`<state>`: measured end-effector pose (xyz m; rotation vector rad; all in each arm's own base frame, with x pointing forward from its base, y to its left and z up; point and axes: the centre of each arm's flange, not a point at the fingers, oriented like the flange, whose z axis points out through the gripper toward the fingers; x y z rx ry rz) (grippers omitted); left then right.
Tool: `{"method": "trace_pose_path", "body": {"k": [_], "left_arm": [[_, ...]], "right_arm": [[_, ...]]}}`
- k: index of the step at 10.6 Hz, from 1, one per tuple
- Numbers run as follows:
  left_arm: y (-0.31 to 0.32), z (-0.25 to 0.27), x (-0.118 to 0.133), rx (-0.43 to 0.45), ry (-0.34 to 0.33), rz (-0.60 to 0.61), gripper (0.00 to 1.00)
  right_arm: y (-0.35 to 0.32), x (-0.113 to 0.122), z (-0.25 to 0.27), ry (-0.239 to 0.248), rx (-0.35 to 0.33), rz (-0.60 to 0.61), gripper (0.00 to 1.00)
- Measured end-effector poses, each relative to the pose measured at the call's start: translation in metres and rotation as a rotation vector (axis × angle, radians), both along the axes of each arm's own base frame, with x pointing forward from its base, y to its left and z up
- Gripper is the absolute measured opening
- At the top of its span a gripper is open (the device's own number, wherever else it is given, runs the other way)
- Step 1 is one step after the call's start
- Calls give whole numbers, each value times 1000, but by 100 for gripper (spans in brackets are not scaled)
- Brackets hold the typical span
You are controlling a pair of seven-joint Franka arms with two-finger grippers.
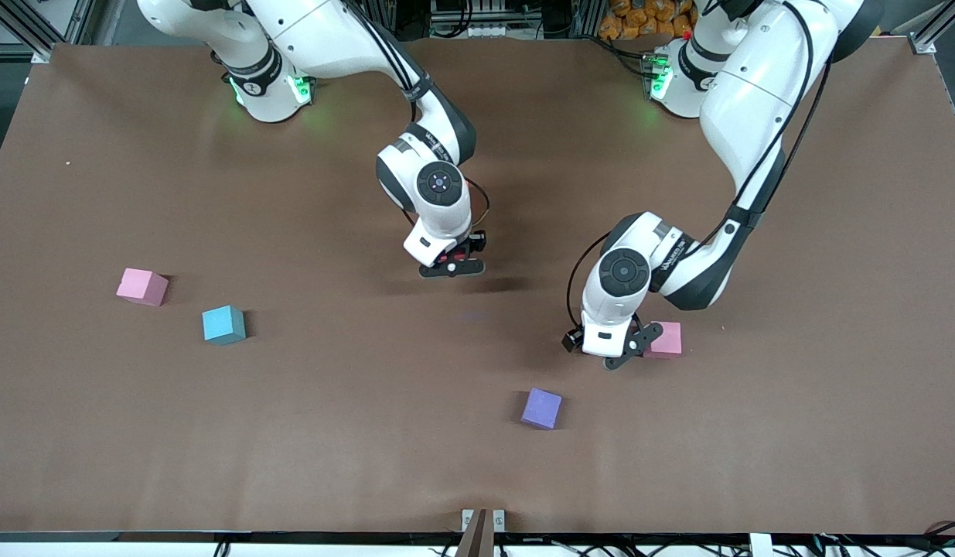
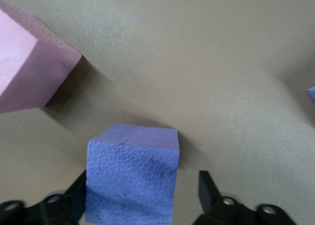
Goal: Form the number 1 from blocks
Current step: 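Grasp the purple cube with the left gripper while the right gripper holds red, then place the red cube next to the green cube with the right gripper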
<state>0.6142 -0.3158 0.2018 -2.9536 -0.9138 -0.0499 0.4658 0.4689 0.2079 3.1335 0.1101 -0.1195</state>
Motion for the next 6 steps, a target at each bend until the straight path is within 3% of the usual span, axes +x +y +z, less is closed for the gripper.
{"method": "trace_pose_path", "body": {"k": [2, 4, 6], "left_arm": [[2, -2, 1, 2, 3, -28, 59], [3, -1, 1, 2, 4, -40, 59], [8, 2, -1, 27, 31, -78, 59]], "right_arm": [[0, 0, 0, 0, 0, -5, 62], [0, 0, 0, 0, -1, -8, 63], [-6, 6, 1, -5, -3, -20, 86]]}}
